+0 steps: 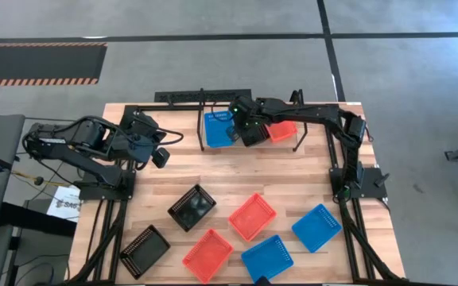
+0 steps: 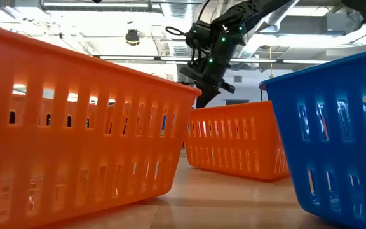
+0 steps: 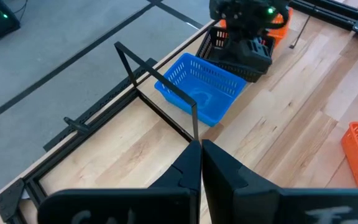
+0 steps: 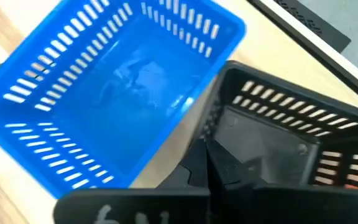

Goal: Stack baskets on shelf by color
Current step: Adjust the black bin on the shelf

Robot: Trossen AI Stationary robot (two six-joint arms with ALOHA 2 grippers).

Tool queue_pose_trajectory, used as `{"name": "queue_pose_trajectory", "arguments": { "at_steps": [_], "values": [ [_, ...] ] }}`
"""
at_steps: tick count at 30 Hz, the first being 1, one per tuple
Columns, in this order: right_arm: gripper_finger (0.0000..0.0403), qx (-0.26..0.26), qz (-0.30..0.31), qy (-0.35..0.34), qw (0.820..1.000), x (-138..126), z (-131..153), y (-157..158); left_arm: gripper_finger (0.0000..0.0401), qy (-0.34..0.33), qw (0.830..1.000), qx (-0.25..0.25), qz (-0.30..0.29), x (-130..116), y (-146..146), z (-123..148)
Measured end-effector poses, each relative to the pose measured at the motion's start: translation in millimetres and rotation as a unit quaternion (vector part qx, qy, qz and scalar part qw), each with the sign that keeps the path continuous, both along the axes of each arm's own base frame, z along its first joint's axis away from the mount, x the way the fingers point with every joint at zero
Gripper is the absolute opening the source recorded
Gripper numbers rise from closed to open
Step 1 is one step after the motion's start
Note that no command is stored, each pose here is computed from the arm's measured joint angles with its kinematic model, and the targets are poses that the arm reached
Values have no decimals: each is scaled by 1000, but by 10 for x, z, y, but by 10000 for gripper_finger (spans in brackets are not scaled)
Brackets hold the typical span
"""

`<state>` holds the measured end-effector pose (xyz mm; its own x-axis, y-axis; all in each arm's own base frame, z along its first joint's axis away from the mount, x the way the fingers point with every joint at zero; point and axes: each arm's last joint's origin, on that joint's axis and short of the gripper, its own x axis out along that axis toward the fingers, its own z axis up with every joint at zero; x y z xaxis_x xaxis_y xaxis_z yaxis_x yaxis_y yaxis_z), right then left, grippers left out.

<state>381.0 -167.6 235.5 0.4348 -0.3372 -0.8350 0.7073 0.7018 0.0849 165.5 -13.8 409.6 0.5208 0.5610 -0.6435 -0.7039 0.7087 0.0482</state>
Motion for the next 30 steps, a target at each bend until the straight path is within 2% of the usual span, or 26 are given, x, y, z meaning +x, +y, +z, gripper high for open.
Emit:
{"name": "queue_pose_trajectory", "arguments": {
  "at_steps": [14, 19, 30],
  "values": [
    [0, -12, -34, -20, 999, -143, 27, -377, 0, 6, 1000, 0, -4, -5, 0, -4],
    [0, 10, -23, -31, 999, -142, 23, -373, 0, 6, 1000, -1, -4, -5, -1, -4],
    [0, 16, -7, -33, 999, -123, 22, -341, 0, 3, 1000, -3, -2, -4, -1, -4]
  ]
}}
